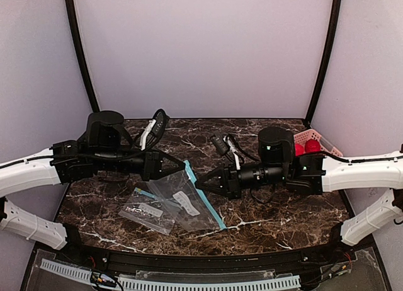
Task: Place the food in the zip-top bag and seal the zipper
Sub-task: Unzip the zipper from the zipper food storage bag.
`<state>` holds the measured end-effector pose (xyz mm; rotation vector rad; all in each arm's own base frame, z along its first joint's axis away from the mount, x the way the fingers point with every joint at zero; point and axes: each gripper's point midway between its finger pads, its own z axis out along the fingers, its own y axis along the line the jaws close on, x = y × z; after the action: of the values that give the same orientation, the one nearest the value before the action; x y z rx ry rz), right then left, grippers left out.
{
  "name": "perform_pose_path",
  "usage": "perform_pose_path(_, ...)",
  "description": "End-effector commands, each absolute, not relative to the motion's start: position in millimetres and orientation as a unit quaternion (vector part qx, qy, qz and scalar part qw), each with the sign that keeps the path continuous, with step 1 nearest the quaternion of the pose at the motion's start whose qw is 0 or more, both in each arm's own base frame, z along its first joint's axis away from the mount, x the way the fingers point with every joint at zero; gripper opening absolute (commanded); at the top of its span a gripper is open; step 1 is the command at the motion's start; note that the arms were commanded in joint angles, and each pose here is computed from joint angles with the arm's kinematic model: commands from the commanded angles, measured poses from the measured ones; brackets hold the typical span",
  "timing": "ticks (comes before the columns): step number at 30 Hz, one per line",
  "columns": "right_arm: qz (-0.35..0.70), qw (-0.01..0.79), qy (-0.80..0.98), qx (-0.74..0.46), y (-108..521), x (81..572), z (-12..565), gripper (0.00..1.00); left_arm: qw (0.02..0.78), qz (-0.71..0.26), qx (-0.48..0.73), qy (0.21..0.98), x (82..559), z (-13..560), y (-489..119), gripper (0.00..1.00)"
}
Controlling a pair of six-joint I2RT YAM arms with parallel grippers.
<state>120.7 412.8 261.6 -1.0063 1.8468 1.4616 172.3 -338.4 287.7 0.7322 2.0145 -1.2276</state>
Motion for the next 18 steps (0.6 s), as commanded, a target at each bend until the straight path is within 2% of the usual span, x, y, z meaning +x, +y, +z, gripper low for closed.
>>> perform_pose_path(1, 0.543, 0.262, 0.702, -0.380, 413, 115, 244, 0.00, 0.356, -0.465, 0.255, 0.769, 186, 301, -325, 0.01)
perform_pose_path(18, 0.529, 0.244, 0.724, -0.370, 412, 117, 225, 0.00, 0.362, -0.452, 0.241, 0.779, 203, 300, -311, 0.01)
